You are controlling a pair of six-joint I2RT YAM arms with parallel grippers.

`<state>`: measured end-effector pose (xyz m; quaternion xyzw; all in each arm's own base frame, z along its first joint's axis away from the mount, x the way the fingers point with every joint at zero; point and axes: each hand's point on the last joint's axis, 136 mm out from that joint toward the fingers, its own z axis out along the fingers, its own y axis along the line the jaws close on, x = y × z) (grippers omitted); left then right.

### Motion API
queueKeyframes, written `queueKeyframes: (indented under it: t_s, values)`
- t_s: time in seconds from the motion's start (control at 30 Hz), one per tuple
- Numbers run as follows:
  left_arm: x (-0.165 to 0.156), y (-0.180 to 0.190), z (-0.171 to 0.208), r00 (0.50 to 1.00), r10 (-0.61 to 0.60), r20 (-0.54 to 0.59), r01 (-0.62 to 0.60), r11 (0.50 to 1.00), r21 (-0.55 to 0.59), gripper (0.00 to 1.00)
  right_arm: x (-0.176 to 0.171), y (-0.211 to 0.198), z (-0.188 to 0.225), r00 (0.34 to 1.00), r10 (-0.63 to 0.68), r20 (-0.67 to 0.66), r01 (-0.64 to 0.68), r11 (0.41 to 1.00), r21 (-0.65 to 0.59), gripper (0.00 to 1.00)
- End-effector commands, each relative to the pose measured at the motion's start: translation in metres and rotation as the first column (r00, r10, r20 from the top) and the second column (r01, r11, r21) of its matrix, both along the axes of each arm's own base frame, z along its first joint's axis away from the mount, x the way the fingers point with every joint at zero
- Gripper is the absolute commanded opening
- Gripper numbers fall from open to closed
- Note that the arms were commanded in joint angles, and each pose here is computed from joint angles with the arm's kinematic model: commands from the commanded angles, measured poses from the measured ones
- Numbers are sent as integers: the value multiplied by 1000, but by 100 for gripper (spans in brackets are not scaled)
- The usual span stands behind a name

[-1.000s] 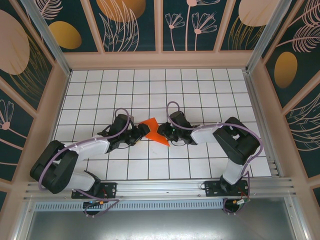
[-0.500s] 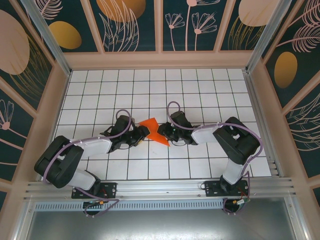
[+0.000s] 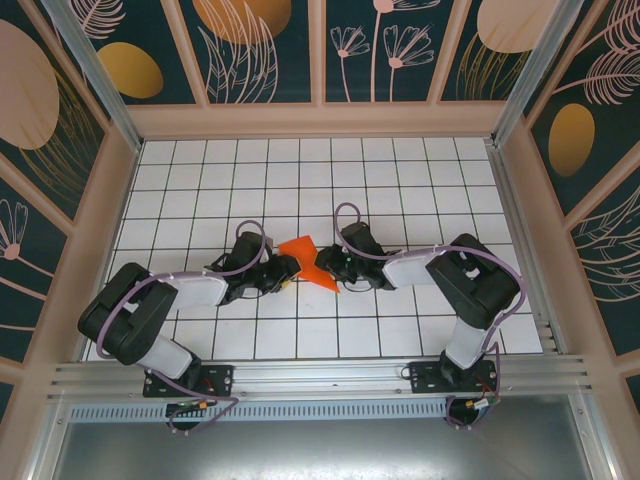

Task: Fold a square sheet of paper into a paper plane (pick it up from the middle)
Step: Fold the wing for the fifth time at the center of the table.

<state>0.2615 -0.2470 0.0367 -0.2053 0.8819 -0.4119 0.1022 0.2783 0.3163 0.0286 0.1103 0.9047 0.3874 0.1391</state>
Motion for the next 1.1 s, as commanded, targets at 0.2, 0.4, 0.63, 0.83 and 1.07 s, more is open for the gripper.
queueKeyframes:
  t_s: [0.2,0.4,0.63,0.83,1.07]
  values:
    - [1,-10,6,1000,-9,13,10,997,-71,30,-5,-3,-2,999,36,41,-37,999,23,37]
    - [0,-12,7,1000,-17,14,18,996,-83,15,-1,3,19,984,99,151,-107,993,50,41]
    - [-1,-12,10,1000,-15,14,16,996,-87,6,9,-9,51,919,157,361,-146,988,-56,66]
    - [1,-12,13,1000,-11,10,12,996,-87,5,10,-46,66,776,243,582,-83,954,-287,72]
    - [3,-14,18,1000,-7,9,7,996,-92,4,-15,-52,82,513,426,746,-71,886,-458,73]
